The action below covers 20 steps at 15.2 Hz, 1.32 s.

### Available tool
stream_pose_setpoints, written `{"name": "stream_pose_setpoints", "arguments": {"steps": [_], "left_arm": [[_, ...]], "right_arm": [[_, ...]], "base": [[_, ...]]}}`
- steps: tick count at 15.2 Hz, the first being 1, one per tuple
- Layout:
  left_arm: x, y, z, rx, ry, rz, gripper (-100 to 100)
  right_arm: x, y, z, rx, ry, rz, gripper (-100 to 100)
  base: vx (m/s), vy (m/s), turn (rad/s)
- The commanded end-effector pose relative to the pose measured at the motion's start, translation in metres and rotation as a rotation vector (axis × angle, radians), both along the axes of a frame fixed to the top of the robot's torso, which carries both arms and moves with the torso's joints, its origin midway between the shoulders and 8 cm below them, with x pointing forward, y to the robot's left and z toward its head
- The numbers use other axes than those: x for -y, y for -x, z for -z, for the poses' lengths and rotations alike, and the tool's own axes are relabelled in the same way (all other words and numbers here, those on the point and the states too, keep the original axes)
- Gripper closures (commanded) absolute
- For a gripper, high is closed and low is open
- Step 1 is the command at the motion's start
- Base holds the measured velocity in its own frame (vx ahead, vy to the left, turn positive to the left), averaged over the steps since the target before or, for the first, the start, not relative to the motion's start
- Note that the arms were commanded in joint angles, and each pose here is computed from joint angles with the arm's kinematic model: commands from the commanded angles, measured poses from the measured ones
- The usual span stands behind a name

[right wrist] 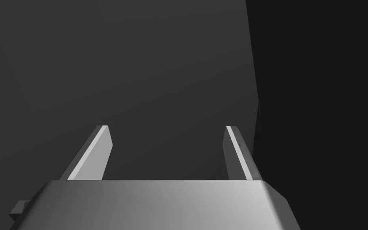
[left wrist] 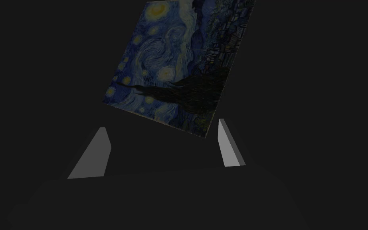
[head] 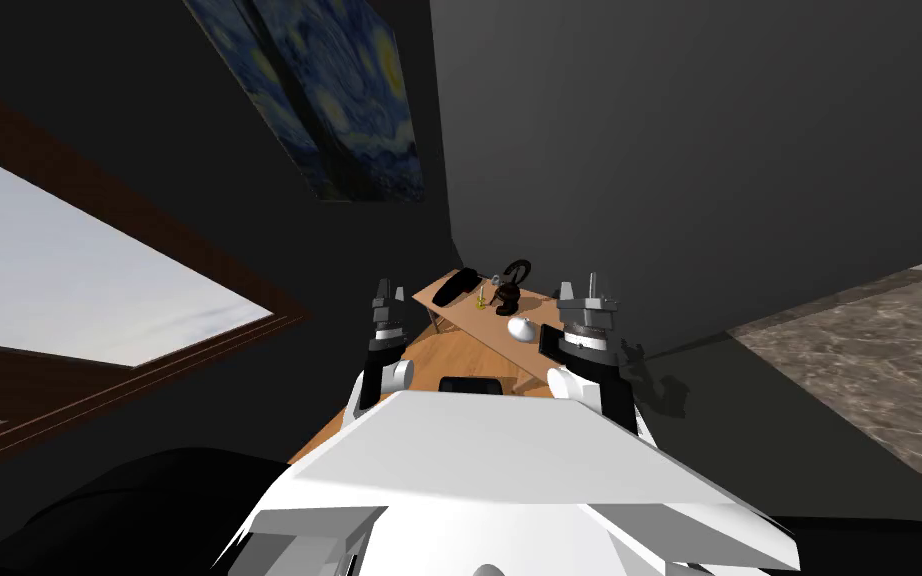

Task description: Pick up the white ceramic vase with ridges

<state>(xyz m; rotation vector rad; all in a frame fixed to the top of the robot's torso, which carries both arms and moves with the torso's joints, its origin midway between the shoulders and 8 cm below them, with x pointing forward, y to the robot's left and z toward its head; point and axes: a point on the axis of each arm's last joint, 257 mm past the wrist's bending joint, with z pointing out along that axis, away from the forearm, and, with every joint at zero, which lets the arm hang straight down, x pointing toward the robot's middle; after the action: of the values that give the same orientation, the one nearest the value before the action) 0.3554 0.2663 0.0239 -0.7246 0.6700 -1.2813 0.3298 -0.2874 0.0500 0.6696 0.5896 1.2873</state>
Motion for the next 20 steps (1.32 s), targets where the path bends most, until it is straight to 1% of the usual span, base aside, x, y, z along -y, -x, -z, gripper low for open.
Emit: {"name": "stream_pose_setpoints", "arguments": {"steps": [1, 2, 3, 4, 5, 6, 7, 8, 9, 10, 11, 12, 13, 14, 15, 16, 17, 18, 20], "left_arm": [[0.0, 0.0, 0.0, 0.0, 0.0, 0.0, 0], [0.0, 0.0, 0.0, 0.0, 0.0, 0.0, 0], [0.0, 0.0, 0.0, 0.0, 0.0, 0.0, 0], [0.0, 0.0, 0.0, 0.0, 0.0, 0.0, 0], [0.0, 0.0, 0.0, 0.0, 0.0, 0.0, 0], [0.0, 0.0, 0.0, 0.0, 0.0, 0.0, 0], [0.0, 0.0, 0.0, 0.0, 0.0, 0.0, 0], [0.0, 0.0, 0.0, 0.0, 0.0, 0.0, 0], [0.0, 0.0, 0.0, 0.0, 0.0, 0.0, 0], [0.0, 0.0, 0.0, 0.0, 0.0, 0.0, 0], [0.0, 0.0, 0.0, 0.0, 0.0, 0.0, 0], [0.0, 0.0, 0.0, 0.0, 0.0, 0.0, 0], [0.0, 0.0, 0.0, 0.0, 0.0, 0.0, 0], [0.0, 0.0, 0.0, 0.0, 0.0, 0.0, 0], [0.0, 0.0, 0.0, 0.0, 0.0, 0.0, 0], [0.0, 0.0, 0.0, 0.0, 0.0, 0.0, 0], [0.0, 0.0, 0.0, 0.0, 0.0, 0.0, 0], [0.0, 0.0, 0.0, 0.0, 0.0, 0.0, 0], [0.0, 0.0, 0.0, 0.0, 0.0, 0.0, 0]], "right_arm": [[-0.007, -0.003, 0.003, -0.016, 0.028, -0.023, -100], [-0.013, -0.006, 0.007, -0.031, 0.048, -0.041, -100], [-0.013, -0.006, 0.007, -0.031, 0.049, -0.041, -100], [-0.021, -0.009, 0.012, -0.051, 0.073, -0.064, -100], [-0.021, -0.009, 0.012, -0.051, 0.073, -0.064, -100], [-0.029, -0.013, 0.018, -0.074, 0.099, -0.089, -100], [-0.029, -0.013, 0.018, -0.074, 0.099, -0.089, -100], [-0.039, -0.016, 0.026, -0.102, 0.128, -0.116, -100], [-0.039, -0.016, 0.026, -0.102, 0.128, -0.116, -100], [-0.049, -0.02, 0.036, -0.132, 0.156, -0.144, -100], [-0.049, -0.02, 0.036, -0.133, 0.158, -0.146, -100], [-0.059, -0.023, 0.047, -0.165, 0.182, -0.173, -100], [-0.06, -0.023, 0.047, -0.168, 0.192, -0.177, -100], [-0.07, -0.026, 0.06, -0.203, 0.212, -0.203, -100], [-0.071, -0.026, 0.061, -0.206, 0.227, -0.21, -100], [-0.082, -0.028, 0.074, -0.244, 0.249, -0.237, -100], [-0.083, -0.027, 0.076, -0.248, 0.265, -0.245, -100], [-0.093, -0.029, 0.091, -0.288, 0.286, -0.271, -100], [-0.095, -0.028, 0.093, -0.294, 0.306, -0.28, -100]], "base": [[0.0, 0.004, 0.055], [0.0, 0.007, 0.123], [0.0, 0.005, 0.095], [0.0, 0.006, 0.099], [0.001, 0.005, 0.078], [0.0, 0.008, 0.114], [0.001, 0.007, 0.111], [0.002, 0.008, 0.132], [0.003, 0.008, 0.121], [0.006, 0.011, 0.167], [0.006, 0.009, 0.149], [0.005, 0.013, 0.174], [0.006, 0.012, 0.156], [0.006, 0.015, 0.24], [0.007, 0.009, 0.175], [0.01, 0.01, 0.183], [0.01, 0.01, 0.177], [0.013, 0.015, 0.251], [0.012, 0.007, 0.121]]}}
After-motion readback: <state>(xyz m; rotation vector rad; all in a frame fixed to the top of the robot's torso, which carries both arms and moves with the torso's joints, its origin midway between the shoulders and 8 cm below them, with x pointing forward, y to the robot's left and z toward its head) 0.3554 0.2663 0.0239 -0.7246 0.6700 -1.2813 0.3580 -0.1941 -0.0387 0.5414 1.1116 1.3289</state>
